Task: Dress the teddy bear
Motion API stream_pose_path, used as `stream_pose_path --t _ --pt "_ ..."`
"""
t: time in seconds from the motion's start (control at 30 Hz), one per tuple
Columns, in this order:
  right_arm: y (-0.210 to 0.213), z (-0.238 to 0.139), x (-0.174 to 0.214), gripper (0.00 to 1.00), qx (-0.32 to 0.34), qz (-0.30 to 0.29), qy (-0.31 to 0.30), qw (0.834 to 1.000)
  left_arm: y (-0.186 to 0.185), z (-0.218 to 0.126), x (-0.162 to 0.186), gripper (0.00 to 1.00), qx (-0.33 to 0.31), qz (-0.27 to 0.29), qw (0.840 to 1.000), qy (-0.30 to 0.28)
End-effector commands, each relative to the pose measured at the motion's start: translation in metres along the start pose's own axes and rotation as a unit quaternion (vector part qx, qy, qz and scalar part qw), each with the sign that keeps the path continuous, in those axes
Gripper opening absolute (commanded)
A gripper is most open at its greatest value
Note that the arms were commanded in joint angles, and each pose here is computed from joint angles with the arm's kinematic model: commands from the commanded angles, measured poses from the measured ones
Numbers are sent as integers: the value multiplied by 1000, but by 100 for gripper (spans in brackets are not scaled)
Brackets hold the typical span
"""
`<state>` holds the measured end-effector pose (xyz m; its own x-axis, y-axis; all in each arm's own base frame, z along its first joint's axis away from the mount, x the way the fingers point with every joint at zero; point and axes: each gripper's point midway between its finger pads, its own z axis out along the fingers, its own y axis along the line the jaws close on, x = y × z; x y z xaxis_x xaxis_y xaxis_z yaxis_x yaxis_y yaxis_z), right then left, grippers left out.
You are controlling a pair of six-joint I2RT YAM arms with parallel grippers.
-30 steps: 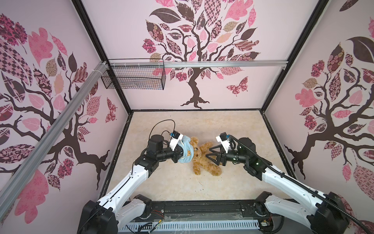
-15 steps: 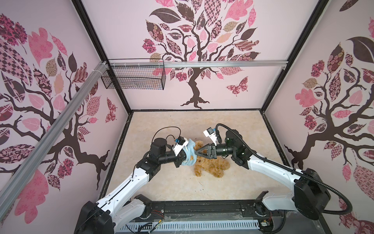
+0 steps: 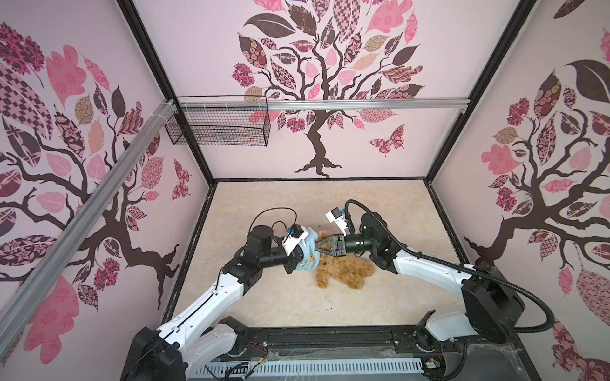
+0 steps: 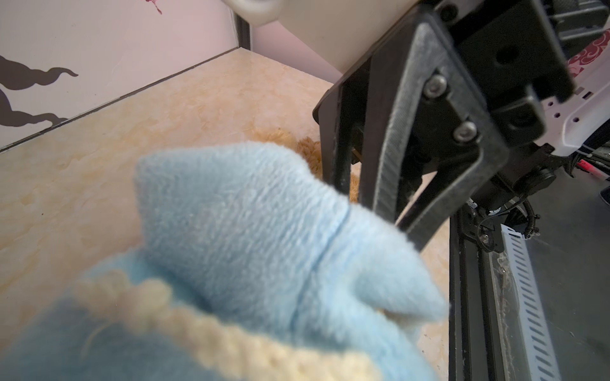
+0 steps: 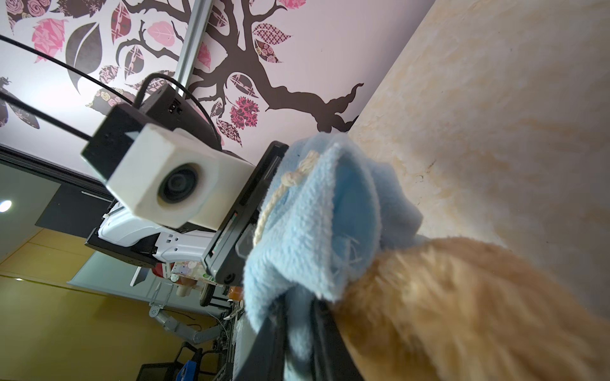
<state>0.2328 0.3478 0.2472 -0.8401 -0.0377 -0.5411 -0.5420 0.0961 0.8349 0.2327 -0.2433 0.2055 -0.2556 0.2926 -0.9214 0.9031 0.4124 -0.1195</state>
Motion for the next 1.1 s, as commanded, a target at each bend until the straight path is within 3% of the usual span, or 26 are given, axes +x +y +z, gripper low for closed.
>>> stream_pose_path --t 0.0,0.07,0.33,0.57,0.73,0.93,1.07 --pt "-5 -16 -23 7 3 22 -53 998 -5 -3 5 0 3 16 1000 7" --pt "-19 -31 -28 0 27 38 -80 996 -5 -5 5 0 0 16 1000 7" --pt "-84 -68 -15 0 141 120 -150 971 -13 -13 4 0 3 -1 1000 1" --pt "-118 -86 -1 0 209 149 -185 949 -4 -20 5 0 -38 -21 999 -2" --pt "-135 -90 15 0 244 150 -166 944 16 -27 -2 0 -100 -40 994 -21" --pt "-144 -99 23 0 280 126 -156 939 25 -30 5 0 -123 -59 991 -12" --pt "-126 -72 13 0 232 91 -130 960 21 -26 7 0 -106 -73 992 -12"
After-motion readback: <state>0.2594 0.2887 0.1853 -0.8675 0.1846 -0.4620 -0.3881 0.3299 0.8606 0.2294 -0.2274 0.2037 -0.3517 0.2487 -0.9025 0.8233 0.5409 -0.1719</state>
